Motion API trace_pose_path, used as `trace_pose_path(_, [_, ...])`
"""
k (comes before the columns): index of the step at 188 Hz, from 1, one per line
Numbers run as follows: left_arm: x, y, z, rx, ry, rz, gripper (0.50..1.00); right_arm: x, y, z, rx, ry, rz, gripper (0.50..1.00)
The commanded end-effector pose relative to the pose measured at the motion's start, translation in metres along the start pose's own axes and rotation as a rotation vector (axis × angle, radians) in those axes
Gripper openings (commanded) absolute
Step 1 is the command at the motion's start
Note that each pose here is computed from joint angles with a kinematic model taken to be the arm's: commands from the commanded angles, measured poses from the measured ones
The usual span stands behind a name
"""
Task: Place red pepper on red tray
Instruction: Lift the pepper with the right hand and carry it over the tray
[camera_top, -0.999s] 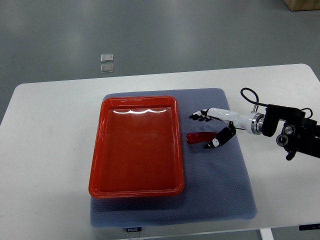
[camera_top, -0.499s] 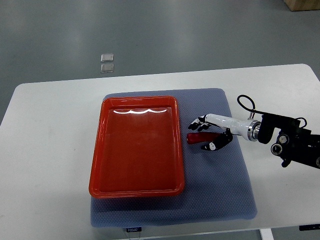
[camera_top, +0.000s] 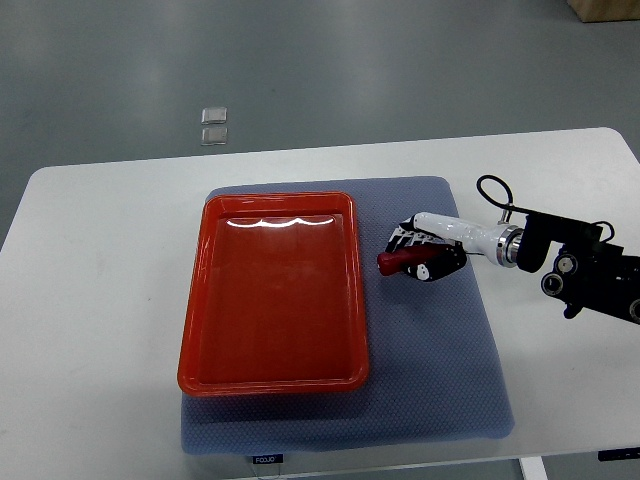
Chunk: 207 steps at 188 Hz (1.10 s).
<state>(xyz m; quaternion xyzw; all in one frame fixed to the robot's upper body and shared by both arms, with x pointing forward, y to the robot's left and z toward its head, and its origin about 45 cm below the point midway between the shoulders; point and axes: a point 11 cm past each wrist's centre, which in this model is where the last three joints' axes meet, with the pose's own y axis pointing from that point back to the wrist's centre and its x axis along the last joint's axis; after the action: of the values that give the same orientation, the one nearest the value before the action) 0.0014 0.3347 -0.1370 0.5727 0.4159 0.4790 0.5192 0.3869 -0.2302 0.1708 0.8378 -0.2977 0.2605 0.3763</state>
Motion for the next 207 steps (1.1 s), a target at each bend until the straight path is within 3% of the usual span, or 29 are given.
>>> trace_pose_path(1, [0.0,0.0,0.0,0.001,0.001,0.0,1.0,0.029,0.007,-0.004,0.0,0.029,0.037,0.5])
trace_pose_path(55, [0.0,0.0,0.0,-0.001,0.001,0.0,1.0,0.076,0.012,-0.031,0.04,0.089,0.08,0.5])
trace_pose_path(85, [0.0,0.0,0.001,-0.002,0.0,0.0,1.0,0.104,0.005,-0.067,0.096,0.081,0.095,0.5])
trace_pose_path(103, [0.0,0.0,0.0,-0.001,0.001,0.0,1.0,0.096,-0.013,-0.099,0.147,0.114,0.044,0.5])
trace_pose_path(113, [0.0,0.0,0.0,-0.001,0.001,0.0,1.0,0.096,-0.013,-0.099,0.147,0.115,0.044,0.5])
trace_pose_path(114, [0.0,0.0,0.001,-0.002,0.0,0.0,1.0,0.092,-0.027,-0.116,0.159,0.145,0.018,0.5])
trace_pose_path(118, [0.0,0.0,0.001,-0.001,0.001,-0.001,1.0,0.089,-0.034,-0.123,0.162,0.161,0.008,0.5])
trace_pose_path(165, [0.0,0.0,0.001,-0.001,0.001,-0.001,1.0,0.029,-0.097,-0.185,0.212,0.282,-0.108,0.5])
trace_pose_path(184, [-0.003,0.0,0.001,-0.002,0.0,-0.008,1.0,0.008,-0.112,-0.19,0.204,0.299,-0.128,0.5])
trace_pose_path(207, [-0.003,0.0,0.001,-0.002,0.0,-0.009,1.0,0.001,-0.116,-0.158,0.138,0.273,-0.123,0.5])
